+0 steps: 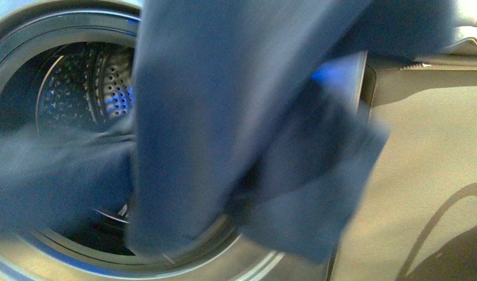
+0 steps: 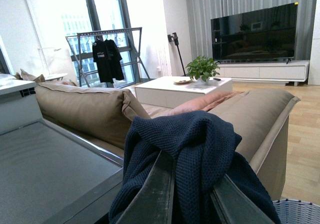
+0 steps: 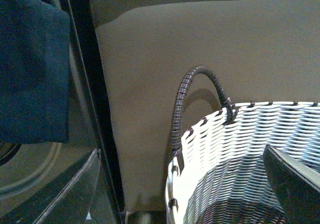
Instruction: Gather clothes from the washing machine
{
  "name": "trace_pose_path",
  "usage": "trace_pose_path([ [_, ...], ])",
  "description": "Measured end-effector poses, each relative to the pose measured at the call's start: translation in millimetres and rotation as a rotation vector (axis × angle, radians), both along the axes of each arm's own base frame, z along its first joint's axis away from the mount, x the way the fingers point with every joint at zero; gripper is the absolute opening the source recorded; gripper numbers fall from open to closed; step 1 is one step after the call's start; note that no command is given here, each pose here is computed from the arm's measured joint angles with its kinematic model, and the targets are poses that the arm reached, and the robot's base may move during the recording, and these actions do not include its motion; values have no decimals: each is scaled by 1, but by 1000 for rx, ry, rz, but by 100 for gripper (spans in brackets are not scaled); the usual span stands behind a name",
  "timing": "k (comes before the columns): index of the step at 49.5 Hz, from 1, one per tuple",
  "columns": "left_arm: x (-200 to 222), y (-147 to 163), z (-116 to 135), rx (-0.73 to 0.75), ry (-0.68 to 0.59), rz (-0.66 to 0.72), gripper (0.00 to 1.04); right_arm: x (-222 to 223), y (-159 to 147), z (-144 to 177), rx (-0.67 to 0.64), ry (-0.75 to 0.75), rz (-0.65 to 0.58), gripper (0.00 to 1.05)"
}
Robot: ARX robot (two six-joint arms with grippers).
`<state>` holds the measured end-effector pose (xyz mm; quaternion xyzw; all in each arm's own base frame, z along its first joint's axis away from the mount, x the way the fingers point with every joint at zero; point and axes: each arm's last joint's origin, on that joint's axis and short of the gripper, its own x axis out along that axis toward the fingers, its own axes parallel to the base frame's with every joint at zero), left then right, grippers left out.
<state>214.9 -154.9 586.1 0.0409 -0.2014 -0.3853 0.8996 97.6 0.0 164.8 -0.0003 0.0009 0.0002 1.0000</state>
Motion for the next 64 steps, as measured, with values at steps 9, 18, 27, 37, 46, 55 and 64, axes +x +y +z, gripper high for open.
trace_pose_path([
  [9,-1,1,2,-6,-4,-2,8,0,0,0,0,0,0,97],
  [18,-1,1,2,-6,-3,-2,8,0,0,0,0,0,0,97],
  [27,-1,1,2,-6,-3,-2,8,0,0,0,0,0,0,97],
  [37,-1,0,2,-6,-3,-3,8,2,-1,1,84,19,184,97],
  [46,-1,0,2,-6,-3,-3,8,7,-16,29,295,39,517,97],
  [55,-1,0,2,-6,-3,-3,8,25,-19,69,269,-36,552,97],
  [64,-1,0,2,-6,-3,-3,8,46,-7,94,246,-50,628,97],
])
